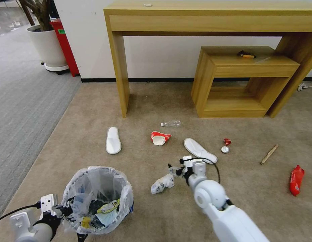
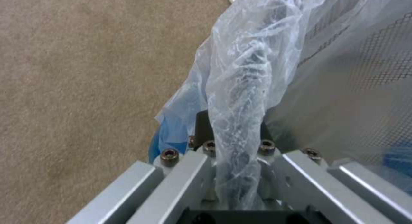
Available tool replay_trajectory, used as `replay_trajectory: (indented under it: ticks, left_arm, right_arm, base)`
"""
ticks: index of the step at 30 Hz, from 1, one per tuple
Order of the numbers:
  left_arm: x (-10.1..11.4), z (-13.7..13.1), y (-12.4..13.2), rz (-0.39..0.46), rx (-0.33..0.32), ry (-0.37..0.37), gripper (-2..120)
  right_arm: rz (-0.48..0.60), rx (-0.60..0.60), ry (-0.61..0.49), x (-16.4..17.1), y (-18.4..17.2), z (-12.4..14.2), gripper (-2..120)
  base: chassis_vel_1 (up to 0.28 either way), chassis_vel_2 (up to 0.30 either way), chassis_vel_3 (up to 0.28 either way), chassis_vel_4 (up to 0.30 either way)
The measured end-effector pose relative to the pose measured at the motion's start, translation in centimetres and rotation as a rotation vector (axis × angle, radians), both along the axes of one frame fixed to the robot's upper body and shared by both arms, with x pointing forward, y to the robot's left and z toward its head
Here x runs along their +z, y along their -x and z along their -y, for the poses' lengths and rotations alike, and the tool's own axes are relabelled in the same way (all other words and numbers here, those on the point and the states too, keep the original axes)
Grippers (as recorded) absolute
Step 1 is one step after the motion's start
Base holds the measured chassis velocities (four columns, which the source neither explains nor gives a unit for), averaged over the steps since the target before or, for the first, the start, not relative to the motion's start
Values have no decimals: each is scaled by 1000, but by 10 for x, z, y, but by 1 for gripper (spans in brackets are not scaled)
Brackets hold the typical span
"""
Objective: Pick up the trash bin and place the garbage on the floor into it.
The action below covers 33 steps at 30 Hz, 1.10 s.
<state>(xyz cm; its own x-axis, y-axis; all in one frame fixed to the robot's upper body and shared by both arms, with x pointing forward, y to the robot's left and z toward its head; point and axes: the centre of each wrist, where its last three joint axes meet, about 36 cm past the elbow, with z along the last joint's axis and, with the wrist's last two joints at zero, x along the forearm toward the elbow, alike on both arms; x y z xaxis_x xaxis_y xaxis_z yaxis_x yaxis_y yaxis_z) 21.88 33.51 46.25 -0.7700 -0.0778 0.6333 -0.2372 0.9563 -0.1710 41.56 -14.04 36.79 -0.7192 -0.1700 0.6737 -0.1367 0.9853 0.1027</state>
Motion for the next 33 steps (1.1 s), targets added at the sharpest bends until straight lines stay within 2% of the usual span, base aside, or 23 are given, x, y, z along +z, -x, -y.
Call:
replay_trajectory:
  ticks: [1, 4, 6, 8, 14, 17, 22, 29, 30, 33]
  left_arm:
    - [0, 0, 0, 0, 0, 0, 0]
    - [-1, 0, 1, 0, 2, -1, 0]
    - [-1, 0, 1, 0, 2, -1, 0]
    - [-3, 1, 1, -3, 4, -4, 0]
    - [-4, 3, 0, -1, 4, -1, 0]
    - [-7, 2, 1, 4, 5, -5, 0]
    - [-10, 2, 3, 1, 1, -9, 0]
    - [-10, 2, 4, 2, -8, -16, 0]
    - [-10, 2, 4, 2, -8, -16, 0]
    - [-5, 2, 4, 10, -13, -24, 0]
  right_arm:
    - [0, 0, 0, 0, 0, 0, 100]
    - [-94, -32, -52, -15, -10, -14, 100]
    - [-97, -32, -54, -16, -10, -14, 100]
    - [-166, -54, -78, -26, -17, -24, 100]
    - [-241, -87, -92, -41, -25, -32, 100]
    - [-307, -128, -100, -65, -34, -39, 100]
    - [-309, -135, -119, -78, -44, -39, 98]
    - [-324, -132, -123, -100, -60, -48, 68]
    - [-324, -132, -123, -100, -60, -48, 68]
    - [-313, -136, -95, -110, -67, -51, 53]
  base:
    - [0, 0, 0, 0]
    - [0, 0, 0, 0]
    - [0, 0, 0, 0]
    - [0, 0, 0, 0]
    - [0, 0, 0, 0]
    - [0, 0, 0, 0]
    - [0, 0, 0, 0]
    - [0, 0, 0, 0]
    - [0, 0, 0, 0]
    - [0, 0, 0, 0]
